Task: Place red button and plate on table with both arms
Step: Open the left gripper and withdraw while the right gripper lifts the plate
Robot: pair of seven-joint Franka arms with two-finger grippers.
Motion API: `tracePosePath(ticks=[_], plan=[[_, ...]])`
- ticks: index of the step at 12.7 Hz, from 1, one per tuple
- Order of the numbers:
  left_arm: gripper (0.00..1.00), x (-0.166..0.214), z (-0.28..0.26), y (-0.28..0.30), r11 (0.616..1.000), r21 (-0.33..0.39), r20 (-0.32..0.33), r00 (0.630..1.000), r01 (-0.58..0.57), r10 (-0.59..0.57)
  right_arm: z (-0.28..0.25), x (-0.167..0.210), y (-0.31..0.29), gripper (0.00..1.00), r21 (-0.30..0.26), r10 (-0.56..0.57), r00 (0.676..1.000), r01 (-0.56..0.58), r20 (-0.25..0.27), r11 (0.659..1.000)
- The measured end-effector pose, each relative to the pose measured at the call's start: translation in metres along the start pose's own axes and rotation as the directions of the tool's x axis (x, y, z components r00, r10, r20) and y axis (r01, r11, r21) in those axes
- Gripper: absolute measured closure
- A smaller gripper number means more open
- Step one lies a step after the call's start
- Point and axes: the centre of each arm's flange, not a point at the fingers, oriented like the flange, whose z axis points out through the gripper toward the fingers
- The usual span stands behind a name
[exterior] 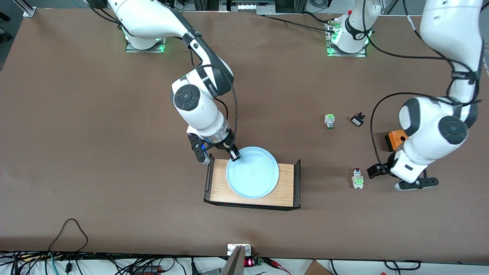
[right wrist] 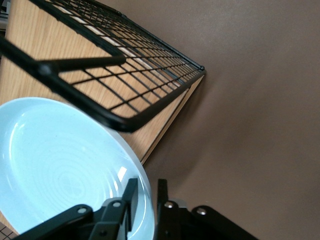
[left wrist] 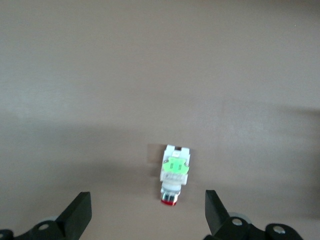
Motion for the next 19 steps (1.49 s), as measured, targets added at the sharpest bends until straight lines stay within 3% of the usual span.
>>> tracePosePath(ticks=[1, 3, 5, 10, 13, 15, 19], plan=[[0.0, 0.0, -0.016, -0.004, 1.0, 0.001, 0.006, 1.0, -0.008, 0.008, 0.0, -0.001, 0.0, 0.79, 0.0, -0.001, 1.0, 0.001, 0.0, 1.0], [0.0, -0.002, -0.05, -0.013, 1.0, 0.004, 0.02, 0.999, -0.026, 0.026, 0.0, -0.001, 0.0, 0.91, 0.002, -0.001, 1.0, 0.001, 0.0, 1.0], [0.0, -0.005, -0.088, -0.023, 0.999, 0.008, 0.053, 0.998, -0.047, 0.047, -0.001, -0.002, -0.001, 0.95, 0.007, -0.002, 1.0, 0.002, 0.001, 1.0], [0.0, -0.006, -0.168, -0.036, 0.998, 0.01, 0.108, 0.992, -0.059, 0.057, -0.016, -0.015, -0.01, 0.98, 0.061, -0.019, 1.0, 0.018, 0.009, 0.998], [0.0, -0.004, -0.212, -0.041, 0.999, 0.012, 0.133, 0.99, -0.053, 0.051, -0.058, -0.023, -0.019, 0.98, 0.086, -0.028, 0.999, 0.026, 0.017, 0.996], [0.0, -0.005, -0.244, -0.042, 0.999, 0.012, 0.142, 0.989, -0.053, 0.051, -0.098, -0.025, -0.021, 0.98, 0.071, -0.032, 0.999, 0.03, 0.019, 0.997], [0.0, -0.012, -0.292, -0.035, 0.998, 0.007, 0.141, 0.988, -0.07, 0.069, -0.188, 0.008, -0.019, 0.98, 0.035, -0.015, 1.0, 0.015, 0.008, 0.999]])
